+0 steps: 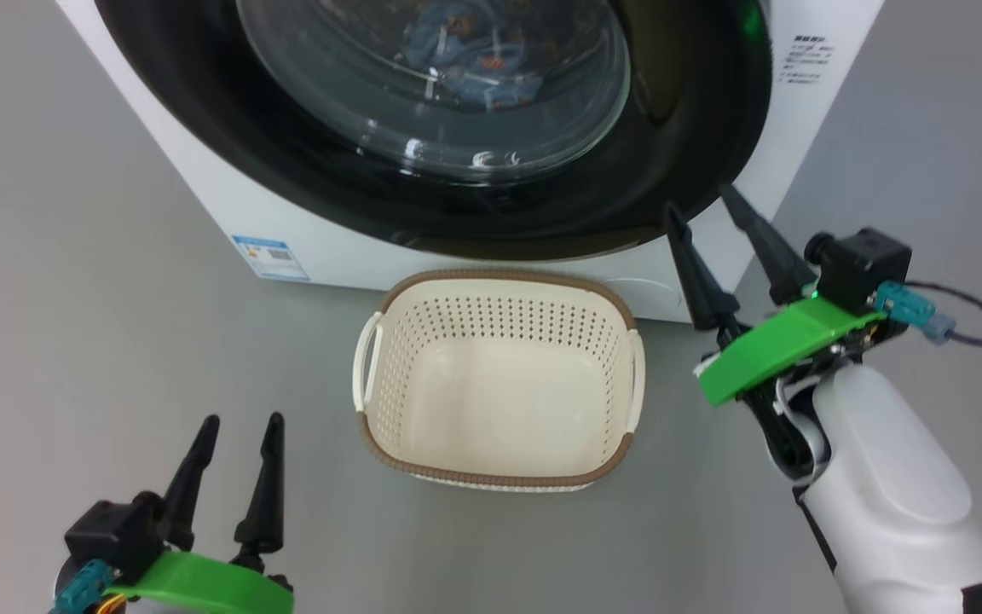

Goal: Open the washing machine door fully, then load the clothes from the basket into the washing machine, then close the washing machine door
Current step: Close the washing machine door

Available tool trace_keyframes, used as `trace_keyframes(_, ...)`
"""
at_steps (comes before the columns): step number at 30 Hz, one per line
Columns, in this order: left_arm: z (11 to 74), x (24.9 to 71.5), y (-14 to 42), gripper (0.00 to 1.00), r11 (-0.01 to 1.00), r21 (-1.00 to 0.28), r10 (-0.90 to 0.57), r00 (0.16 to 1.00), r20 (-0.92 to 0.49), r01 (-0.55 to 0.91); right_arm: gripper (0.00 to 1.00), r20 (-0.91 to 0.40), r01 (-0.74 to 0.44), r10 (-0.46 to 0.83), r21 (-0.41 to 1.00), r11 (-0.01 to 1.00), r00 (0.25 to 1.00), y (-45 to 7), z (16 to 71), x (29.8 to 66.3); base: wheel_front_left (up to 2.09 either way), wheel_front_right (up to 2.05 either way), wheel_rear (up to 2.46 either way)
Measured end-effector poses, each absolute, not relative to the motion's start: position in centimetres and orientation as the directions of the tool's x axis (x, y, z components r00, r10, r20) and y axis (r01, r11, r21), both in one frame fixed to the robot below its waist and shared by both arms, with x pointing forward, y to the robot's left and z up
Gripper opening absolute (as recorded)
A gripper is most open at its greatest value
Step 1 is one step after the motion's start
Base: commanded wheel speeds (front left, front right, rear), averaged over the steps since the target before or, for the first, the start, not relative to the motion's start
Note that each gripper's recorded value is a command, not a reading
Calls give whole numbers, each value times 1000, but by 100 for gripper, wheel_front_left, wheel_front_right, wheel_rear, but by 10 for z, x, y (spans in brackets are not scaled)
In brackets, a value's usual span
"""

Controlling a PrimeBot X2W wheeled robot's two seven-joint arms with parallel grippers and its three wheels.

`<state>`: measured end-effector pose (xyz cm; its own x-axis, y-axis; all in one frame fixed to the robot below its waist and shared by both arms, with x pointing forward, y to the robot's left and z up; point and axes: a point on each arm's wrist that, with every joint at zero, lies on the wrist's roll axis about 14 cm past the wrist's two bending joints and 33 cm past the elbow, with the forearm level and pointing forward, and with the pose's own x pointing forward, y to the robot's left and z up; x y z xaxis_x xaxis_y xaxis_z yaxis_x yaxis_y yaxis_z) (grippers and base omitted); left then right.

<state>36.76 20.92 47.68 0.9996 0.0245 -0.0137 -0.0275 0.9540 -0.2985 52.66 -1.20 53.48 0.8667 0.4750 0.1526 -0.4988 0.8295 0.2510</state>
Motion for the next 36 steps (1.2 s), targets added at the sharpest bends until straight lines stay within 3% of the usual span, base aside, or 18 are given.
trace_keyframes(18,472,362,208,100,962,-272,-20,999,-29,12,100,35,-333,336,254,908,941,-90,499,461,0,0,0)
trace_keyframes(36,474,374,191,100,964,-254,-87,996,-22,78,100,13,-136,136,222,966,991,-177,495,408,0,0,0)
